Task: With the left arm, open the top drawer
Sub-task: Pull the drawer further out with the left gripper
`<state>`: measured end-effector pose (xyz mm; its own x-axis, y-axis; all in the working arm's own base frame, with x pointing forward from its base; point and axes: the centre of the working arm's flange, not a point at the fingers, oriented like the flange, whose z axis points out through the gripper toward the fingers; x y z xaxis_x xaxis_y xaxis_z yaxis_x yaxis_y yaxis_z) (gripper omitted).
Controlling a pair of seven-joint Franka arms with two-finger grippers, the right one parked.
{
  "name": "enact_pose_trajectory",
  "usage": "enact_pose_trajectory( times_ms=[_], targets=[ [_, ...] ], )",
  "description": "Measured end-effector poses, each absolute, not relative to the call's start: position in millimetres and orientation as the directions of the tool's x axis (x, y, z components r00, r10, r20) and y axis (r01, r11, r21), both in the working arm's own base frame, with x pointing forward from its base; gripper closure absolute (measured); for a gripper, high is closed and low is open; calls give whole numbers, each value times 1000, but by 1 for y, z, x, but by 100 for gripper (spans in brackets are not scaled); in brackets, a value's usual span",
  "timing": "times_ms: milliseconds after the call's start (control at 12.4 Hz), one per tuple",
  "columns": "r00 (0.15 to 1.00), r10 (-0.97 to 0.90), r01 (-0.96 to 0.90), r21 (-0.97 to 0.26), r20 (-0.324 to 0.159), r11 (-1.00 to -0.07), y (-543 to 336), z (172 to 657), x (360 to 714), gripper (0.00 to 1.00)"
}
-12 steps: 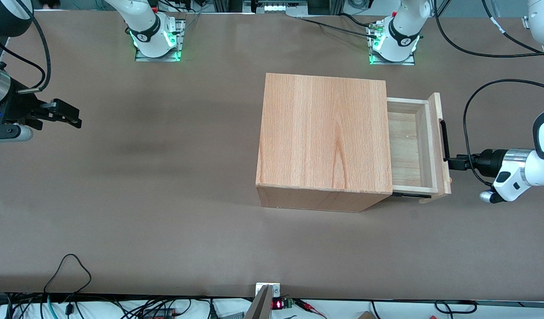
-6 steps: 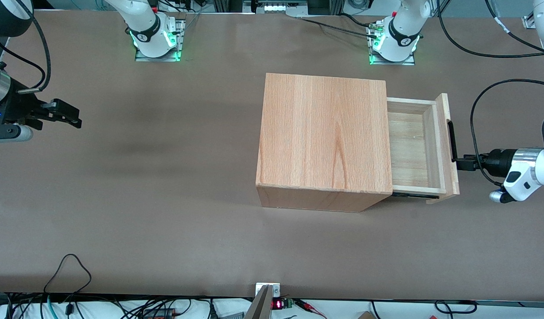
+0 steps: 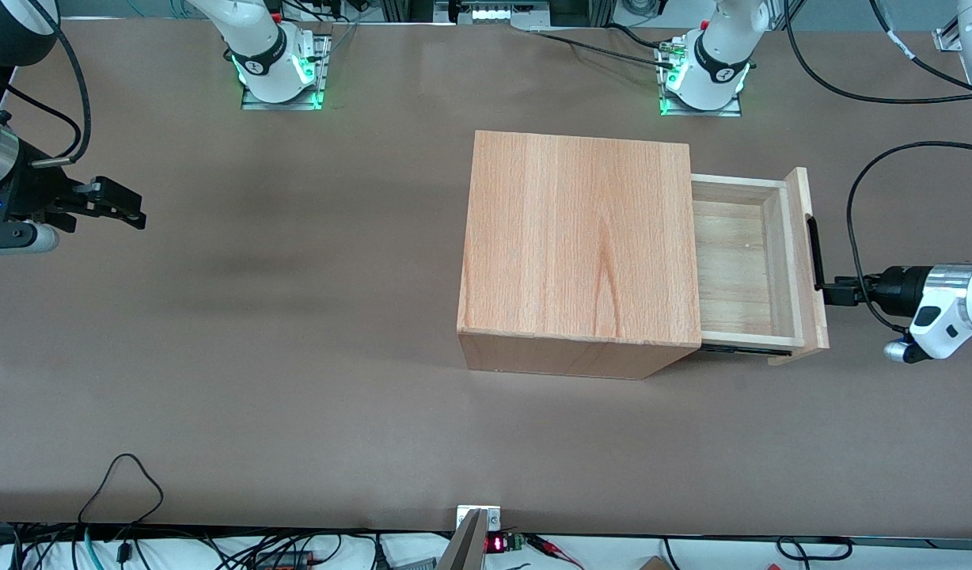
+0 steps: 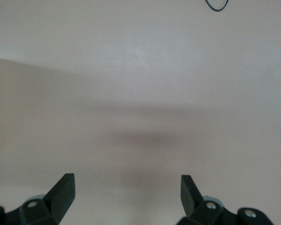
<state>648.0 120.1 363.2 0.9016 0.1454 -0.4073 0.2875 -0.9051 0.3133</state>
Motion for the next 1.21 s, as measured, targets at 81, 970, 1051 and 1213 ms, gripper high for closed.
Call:
enact_pose_trajectory(
  times_ms=[81, 970, 1051, 1213],
  targets=[
    [902, 149, 290, 312, -406, -905, 123, 363, 648, 0],
    [910, 161, 288, 300, -383, -910, 143, 366, 649, 0],
    [910, 163, 289, 300, -382, -909, 145, 367, 649, 0],
    [910, 167, 291, 300, -378, -908, 149, 367, 648, 0]
  ],
)
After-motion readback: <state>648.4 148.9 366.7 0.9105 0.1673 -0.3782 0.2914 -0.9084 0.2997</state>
